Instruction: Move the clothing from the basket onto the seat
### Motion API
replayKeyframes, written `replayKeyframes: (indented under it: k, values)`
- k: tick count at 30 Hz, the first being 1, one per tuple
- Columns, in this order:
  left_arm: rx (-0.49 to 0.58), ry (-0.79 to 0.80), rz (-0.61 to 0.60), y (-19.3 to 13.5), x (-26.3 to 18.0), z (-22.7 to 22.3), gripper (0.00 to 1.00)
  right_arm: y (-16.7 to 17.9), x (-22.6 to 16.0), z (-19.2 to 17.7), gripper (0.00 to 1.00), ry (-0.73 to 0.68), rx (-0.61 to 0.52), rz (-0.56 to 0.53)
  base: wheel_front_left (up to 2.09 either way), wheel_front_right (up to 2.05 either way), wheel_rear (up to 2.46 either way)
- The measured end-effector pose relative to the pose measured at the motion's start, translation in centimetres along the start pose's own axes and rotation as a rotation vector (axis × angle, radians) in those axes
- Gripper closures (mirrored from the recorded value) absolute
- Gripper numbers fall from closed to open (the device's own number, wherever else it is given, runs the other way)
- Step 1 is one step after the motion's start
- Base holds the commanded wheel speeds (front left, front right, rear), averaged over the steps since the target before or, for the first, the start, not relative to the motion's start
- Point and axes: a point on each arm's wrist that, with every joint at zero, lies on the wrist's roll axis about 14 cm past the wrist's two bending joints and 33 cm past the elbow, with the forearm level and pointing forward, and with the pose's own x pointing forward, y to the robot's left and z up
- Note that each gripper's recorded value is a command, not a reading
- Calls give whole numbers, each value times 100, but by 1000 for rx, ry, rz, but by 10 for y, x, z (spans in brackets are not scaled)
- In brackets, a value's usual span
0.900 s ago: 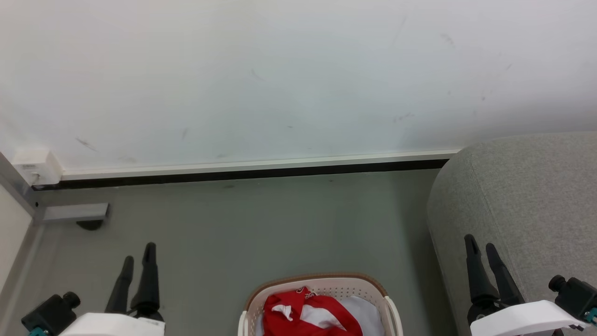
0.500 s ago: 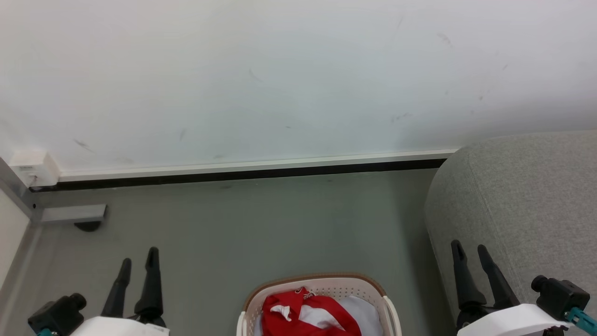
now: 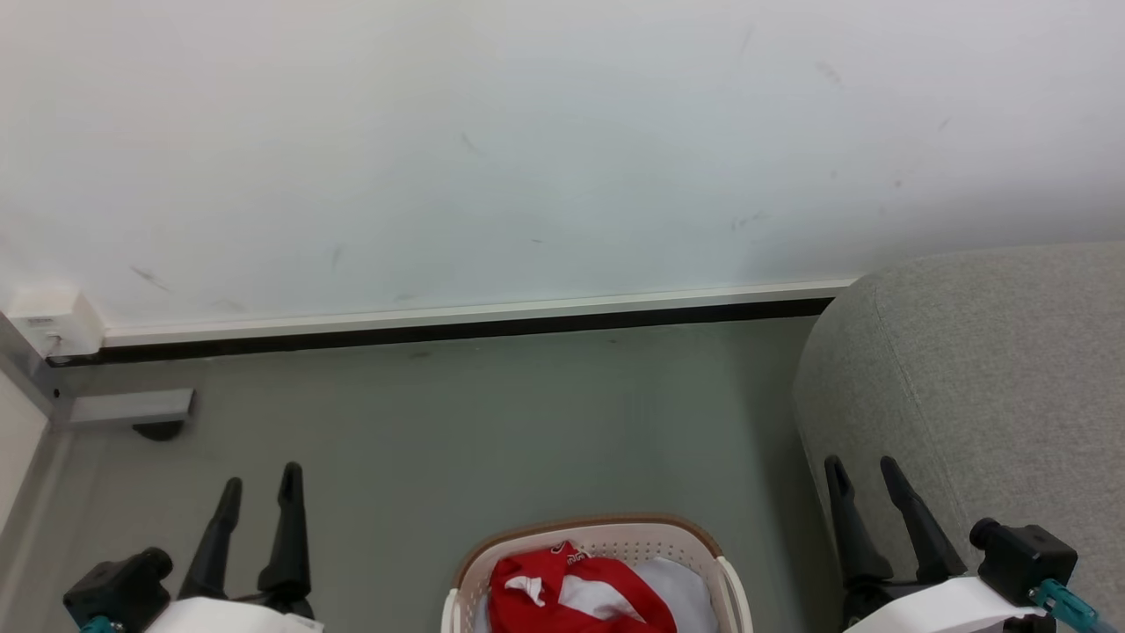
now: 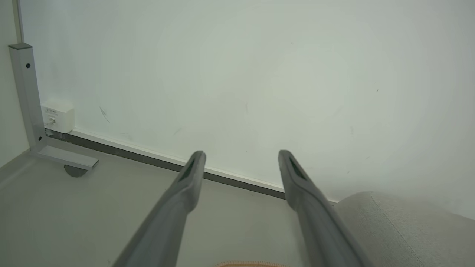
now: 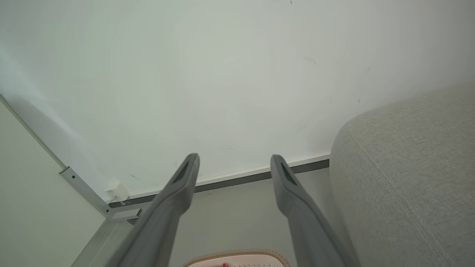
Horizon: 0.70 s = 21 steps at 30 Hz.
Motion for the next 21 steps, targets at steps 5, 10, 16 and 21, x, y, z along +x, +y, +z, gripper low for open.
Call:
replayKeyframes:
  k: [5, 10, 16, 21]
  values:
    - [48, -9, -15, -3, 1, 2, 0, 3, 0, -1, 0, 0, -45, 14, 0, 0, 0]
    - [100, -23, -31, -6, 1, 4, 0, 6, -1, 1, 0, -12, -89, 27, 0, 0, 0]
    - [151, -32, -44, -8, 2, 5, 0, 9, -2, 3, 0, -22, -132, 40, 0, 0, 0]
    - [190, -39, -55, -11, 2, 6, 0, 11, -2, 4, 0, -30, -169, 51, 0, 0, 0]
